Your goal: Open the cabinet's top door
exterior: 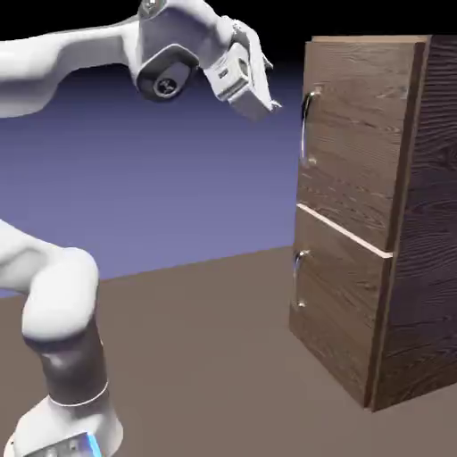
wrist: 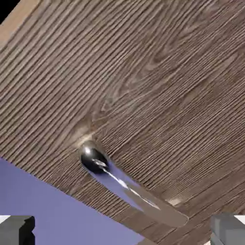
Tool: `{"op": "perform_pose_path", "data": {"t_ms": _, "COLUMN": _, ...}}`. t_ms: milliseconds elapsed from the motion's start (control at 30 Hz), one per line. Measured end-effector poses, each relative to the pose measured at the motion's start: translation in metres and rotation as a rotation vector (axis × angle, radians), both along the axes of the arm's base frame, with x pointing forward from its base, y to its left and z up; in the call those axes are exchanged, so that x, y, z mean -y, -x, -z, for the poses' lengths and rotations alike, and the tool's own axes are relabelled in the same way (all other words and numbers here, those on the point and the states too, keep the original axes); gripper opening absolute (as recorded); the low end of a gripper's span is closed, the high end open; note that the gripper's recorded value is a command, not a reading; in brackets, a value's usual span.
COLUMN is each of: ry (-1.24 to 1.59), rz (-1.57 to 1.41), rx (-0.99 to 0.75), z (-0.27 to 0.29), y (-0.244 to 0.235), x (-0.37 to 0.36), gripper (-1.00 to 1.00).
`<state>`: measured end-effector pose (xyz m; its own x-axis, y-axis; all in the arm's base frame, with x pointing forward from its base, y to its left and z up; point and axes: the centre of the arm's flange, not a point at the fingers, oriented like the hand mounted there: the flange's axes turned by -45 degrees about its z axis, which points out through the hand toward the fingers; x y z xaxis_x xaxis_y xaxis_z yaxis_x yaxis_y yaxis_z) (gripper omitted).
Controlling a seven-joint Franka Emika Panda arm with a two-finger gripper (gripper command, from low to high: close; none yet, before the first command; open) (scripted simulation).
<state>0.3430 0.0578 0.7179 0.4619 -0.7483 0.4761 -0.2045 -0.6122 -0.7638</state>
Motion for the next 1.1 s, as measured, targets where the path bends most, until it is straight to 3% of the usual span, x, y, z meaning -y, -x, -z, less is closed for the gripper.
{"op": "perform_pose_path", "data": {"t_ms": 567, "ry": -0.854, "rz": 0.267, "rx": 0.052, "z": 0.019, "y": -0.005, "x": -0.035, "gripper": 1.0}}
{"op": "perform_pose_path", "data": {"t_ms": 1100, "ry": -1.675, "rz": 0.526, "rx": 0.036, "z": 0.091, "y": -0.025, "x": -0.053, "gripper": 1.0}}
